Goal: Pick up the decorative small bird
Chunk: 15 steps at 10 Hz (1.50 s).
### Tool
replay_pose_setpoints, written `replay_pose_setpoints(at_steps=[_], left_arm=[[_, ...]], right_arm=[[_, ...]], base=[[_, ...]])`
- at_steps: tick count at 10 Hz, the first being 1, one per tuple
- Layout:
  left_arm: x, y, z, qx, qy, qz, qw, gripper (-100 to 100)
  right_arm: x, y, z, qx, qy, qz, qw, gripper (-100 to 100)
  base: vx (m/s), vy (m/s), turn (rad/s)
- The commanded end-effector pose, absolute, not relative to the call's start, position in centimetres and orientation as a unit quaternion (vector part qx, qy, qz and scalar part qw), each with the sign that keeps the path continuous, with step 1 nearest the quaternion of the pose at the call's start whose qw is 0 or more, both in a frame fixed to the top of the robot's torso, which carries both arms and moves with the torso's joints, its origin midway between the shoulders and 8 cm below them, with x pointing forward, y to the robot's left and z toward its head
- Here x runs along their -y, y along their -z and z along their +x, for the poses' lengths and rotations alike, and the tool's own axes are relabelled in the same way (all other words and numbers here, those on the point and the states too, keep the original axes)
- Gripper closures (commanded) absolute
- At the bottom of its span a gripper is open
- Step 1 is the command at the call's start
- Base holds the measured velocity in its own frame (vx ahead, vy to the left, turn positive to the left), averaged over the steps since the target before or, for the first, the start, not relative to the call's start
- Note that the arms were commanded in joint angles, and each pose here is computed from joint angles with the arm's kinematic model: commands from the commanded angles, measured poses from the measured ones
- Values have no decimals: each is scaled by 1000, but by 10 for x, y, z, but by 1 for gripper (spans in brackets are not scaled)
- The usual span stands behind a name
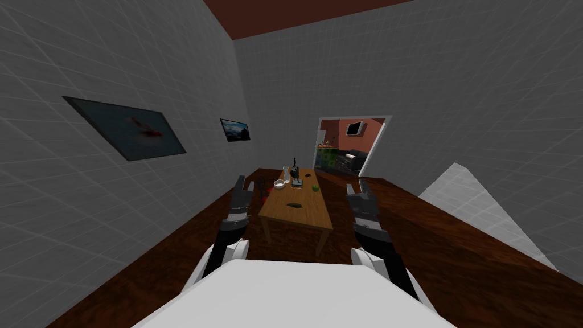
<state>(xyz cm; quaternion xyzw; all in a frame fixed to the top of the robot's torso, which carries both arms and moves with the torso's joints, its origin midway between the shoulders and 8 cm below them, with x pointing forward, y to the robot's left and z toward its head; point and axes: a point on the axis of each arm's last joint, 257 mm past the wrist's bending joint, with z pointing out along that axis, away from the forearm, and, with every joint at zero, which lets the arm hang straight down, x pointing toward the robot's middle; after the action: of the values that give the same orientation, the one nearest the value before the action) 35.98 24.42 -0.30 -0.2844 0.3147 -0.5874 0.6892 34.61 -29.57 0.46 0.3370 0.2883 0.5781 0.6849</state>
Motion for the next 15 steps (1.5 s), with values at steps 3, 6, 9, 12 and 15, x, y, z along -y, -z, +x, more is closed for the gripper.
replay_pose_setpoints(at_steps=[3,6,9,12,15], left_arm=[[-242,22,377,-353,585,-282,674,-100],[-247,48,405,-384,578,-303,653,-100],[-257,77,440,-405,570,-341,628,-100],[-265,97,466,-417,564,-372,608,-100],[-272,123,492,-432,554,-409,583,-100]], right_arm=[[296,-5,346,-288,-578,337,685,0],[296,-5,346,-288,-578,337,685,0],[296,-5,346,-288,-578,337,685,0],[296,-5,346,-288,-578,337,685,0],[296,-5,346,-288,-578,337,685,0]], base=[[-1,-6,-28],[-8,-10,-52],[-14,-12,-68],[-14,-8,-59],[-15,-12,-62]])
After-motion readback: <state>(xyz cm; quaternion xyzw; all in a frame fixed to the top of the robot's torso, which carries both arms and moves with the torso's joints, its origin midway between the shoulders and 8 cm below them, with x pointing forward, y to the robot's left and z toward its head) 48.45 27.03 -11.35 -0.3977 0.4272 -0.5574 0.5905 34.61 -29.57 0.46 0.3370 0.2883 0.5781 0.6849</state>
